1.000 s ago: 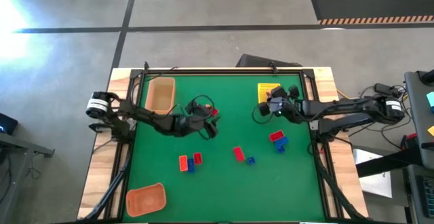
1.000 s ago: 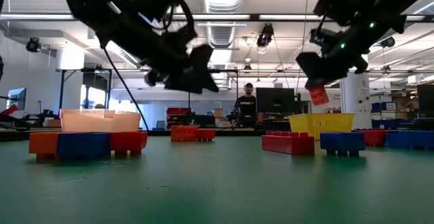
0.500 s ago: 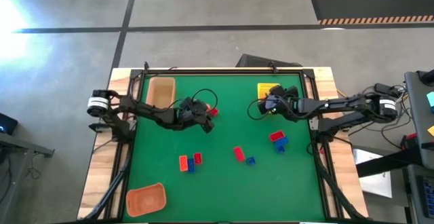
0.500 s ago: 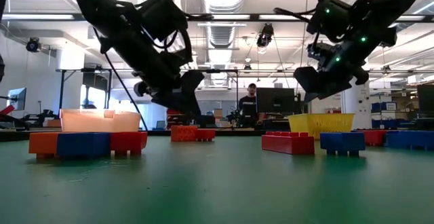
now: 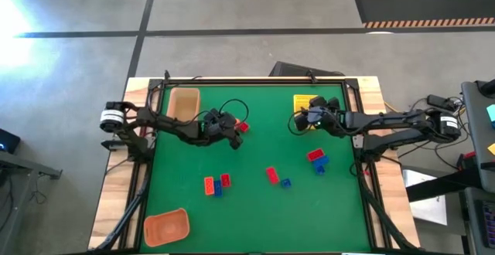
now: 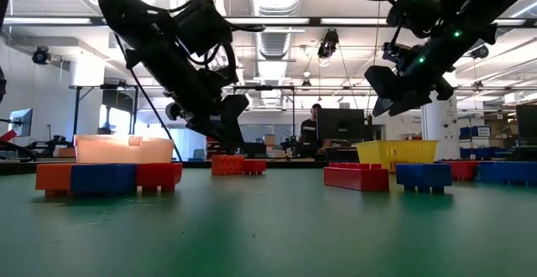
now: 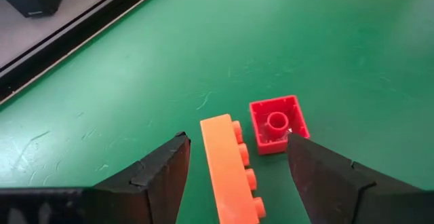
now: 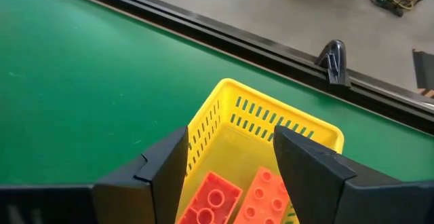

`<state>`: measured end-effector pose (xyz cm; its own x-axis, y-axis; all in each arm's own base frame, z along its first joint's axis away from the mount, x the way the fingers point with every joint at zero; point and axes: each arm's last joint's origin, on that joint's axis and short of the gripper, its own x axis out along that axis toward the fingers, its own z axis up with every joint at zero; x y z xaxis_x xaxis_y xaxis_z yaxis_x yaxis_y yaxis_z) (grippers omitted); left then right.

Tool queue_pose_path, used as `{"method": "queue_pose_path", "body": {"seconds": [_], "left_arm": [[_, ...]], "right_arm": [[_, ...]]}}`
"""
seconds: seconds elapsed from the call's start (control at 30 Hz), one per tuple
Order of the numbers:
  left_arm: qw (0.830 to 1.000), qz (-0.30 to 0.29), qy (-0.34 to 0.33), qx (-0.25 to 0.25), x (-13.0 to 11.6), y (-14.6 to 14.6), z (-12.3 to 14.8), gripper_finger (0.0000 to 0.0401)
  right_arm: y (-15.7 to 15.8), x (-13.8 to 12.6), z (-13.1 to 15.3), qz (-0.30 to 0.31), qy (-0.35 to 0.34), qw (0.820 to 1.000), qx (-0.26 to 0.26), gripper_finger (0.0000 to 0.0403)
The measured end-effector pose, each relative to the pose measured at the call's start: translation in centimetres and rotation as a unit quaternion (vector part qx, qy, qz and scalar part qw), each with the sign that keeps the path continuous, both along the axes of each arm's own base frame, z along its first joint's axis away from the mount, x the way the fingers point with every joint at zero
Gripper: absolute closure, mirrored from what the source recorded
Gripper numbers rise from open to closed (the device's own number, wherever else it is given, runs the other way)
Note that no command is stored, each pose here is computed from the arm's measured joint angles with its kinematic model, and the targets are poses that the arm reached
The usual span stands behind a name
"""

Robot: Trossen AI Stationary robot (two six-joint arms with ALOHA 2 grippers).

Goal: Sort & place blocks by color
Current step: Put the orange game piece into the yellow bin

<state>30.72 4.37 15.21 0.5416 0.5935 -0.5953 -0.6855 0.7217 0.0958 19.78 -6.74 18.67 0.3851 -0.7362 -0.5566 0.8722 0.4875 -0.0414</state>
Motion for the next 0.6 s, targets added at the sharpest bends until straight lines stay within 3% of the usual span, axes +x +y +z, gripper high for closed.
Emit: {"method": "queue_pose_path", "body": {"seconds": [0.43,0.6], "left_arm": [[0.999,-0.007,0.037,-0.029,0.2,0.6,-2.5,0.0174],[0.999,-0.007,0.042,-0.030,0.3,0.6,-2.8,0.0210]], "right_arm": [[0.0,0.0,0.0,0.003,0.003,1.000,0.001,0.0195],[0.1,0.0,-0.1,0.005,0.006,1.000,0.001,0.0195]]}}
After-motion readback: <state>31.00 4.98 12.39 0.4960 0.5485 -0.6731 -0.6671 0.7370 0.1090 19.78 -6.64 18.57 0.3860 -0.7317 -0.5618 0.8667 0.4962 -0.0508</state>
